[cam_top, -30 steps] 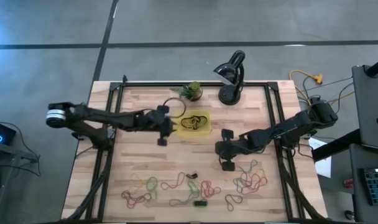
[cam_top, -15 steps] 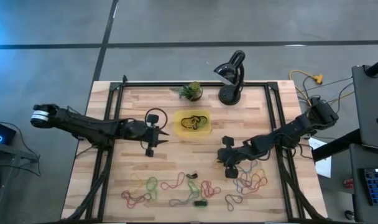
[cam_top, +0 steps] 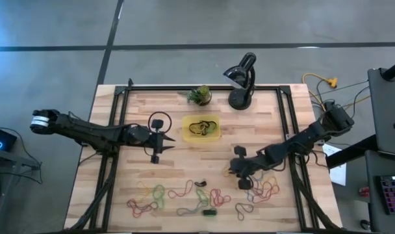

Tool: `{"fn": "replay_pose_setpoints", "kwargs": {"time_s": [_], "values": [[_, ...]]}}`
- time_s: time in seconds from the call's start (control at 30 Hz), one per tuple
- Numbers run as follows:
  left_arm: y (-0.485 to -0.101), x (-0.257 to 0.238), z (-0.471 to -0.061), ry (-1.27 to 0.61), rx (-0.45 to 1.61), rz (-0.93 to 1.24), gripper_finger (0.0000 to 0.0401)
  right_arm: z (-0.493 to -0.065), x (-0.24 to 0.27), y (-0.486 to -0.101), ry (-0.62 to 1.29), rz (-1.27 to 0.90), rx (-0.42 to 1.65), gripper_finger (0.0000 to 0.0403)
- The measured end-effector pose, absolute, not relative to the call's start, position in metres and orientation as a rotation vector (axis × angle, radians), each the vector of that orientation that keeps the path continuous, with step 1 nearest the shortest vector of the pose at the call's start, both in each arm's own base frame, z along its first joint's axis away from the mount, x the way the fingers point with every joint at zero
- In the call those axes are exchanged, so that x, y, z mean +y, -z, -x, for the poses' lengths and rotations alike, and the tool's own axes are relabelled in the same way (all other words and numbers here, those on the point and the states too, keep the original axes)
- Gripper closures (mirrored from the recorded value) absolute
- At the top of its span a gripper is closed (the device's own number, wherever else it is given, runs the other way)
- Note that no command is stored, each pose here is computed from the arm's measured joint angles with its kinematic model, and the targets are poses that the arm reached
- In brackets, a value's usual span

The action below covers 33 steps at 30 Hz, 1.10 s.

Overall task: Pick and place rubber bands into bin
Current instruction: Put the yellow rubber band in the yellow bin

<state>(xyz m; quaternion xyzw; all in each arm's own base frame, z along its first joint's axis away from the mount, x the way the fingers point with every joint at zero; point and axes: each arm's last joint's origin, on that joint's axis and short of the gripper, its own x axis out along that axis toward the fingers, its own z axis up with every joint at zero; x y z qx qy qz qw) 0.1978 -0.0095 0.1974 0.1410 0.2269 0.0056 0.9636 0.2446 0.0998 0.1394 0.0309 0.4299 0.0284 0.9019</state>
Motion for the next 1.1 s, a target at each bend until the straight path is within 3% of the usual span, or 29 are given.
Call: {"fn": "replay_pose_setpoints", "kwargs": {"time_s": [0.73, 1.1], "values": [[-0.197, -0.010, -0.199, -0.012, 0.460, -0.284, 0.0296, -0.234, 0.100, -0.125, -0.100, -0.068, 0.785, 0.0346], [-0.197, -0.010, -0.198, -0.011, 0.461, -0.285, 0.0296, -0.248, 0.107, -0.098, -0.118, -0.015, 0.813, 0.0346]]}}
